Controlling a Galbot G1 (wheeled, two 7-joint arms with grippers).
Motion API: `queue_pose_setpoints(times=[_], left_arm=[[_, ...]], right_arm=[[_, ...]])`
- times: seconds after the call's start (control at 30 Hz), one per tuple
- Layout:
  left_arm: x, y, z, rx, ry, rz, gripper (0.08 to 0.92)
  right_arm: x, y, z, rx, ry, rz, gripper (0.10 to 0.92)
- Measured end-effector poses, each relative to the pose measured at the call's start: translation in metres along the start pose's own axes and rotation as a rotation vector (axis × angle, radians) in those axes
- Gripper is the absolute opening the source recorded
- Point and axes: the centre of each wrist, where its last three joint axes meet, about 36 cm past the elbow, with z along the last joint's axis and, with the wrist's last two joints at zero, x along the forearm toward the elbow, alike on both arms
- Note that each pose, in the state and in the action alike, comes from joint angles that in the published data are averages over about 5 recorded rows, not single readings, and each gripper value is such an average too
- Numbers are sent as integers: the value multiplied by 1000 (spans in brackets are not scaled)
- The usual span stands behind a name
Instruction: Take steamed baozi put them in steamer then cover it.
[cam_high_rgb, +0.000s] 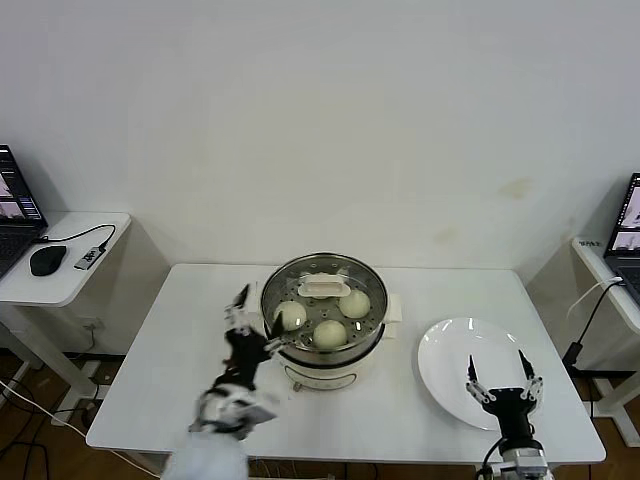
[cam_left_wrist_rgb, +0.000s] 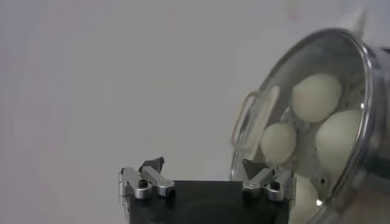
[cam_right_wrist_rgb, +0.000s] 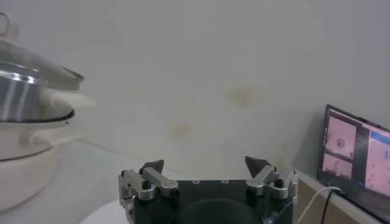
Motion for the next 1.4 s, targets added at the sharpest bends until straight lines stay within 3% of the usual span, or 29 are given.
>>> queue_pose_setpoints(times=[0.27,0.5,0.87,1.4], left_arm=[[55,10,54,483,33,-14,823],[91,-5,84,719,92,-45,823],[118,-25,122,845,184,-59,823],[130,-29,136,878,221,-59,823]], right_arm=[[9,3,2,-31,10,-56,823],[23,7,5,-51,22,-103,823],[34,16,9,-75,33,-145,823],[41,24,9,-99,39,-188,823]])
